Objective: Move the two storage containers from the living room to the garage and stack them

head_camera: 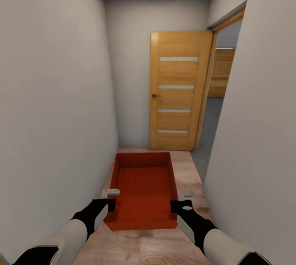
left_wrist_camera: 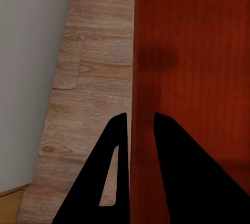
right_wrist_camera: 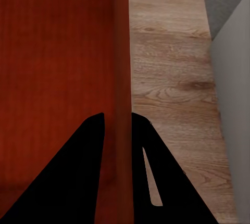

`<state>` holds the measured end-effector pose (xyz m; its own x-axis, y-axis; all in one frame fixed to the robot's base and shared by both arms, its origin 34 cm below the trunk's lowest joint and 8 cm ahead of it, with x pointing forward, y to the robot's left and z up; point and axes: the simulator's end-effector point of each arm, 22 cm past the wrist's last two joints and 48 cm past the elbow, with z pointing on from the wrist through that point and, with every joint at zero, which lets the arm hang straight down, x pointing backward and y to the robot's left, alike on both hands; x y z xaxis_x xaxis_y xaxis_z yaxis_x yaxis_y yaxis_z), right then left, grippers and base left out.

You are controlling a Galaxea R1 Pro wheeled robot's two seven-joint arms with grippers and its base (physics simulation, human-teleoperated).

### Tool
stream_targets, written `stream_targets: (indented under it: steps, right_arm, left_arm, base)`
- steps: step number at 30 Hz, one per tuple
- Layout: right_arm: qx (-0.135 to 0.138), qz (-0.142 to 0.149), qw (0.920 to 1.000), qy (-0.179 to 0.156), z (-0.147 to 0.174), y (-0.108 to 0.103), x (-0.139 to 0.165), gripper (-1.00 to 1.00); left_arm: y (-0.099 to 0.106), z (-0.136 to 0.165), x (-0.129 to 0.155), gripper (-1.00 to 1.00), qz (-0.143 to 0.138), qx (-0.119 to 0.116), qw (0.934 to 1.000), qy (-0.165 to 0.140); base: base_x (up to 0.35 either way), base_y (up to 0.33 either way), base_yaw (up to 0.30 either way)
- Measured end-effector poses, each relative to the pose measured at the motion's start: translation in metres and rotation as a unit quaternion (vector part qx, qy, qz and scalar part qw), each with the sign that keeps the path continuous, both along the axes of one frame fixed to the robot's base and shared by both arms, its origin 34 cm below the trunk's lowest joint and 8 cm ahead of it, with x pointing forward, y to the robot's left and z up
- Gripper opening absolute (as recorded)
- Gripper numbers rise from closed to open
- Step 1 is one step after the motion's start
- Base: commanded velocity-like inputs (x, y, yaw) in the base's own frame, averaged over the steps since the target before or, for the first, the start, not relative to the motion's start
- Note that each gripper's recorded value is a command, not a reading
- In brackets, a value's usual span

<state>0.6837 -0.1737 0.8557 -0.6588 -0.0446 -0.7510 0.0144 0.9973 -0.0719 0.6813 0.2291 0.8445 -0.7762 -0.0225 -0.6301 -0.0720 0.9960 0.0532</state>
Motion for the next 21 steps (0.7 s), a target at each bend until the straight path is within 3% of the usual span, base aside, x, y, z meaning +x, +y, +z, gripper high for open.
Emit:
stream_targets:
  steps: [21]
  right_arm:
    - [0.000,0.000,1.0000,0.000,-0.0002,0.0000,-0.0002,-1.00]
  left_arm:
    - [0.0000,0.0000,0.0000,-1.00,0.000,0.000,1.0000,0.000]
  base:
    - [0.324,0.000,0.000]
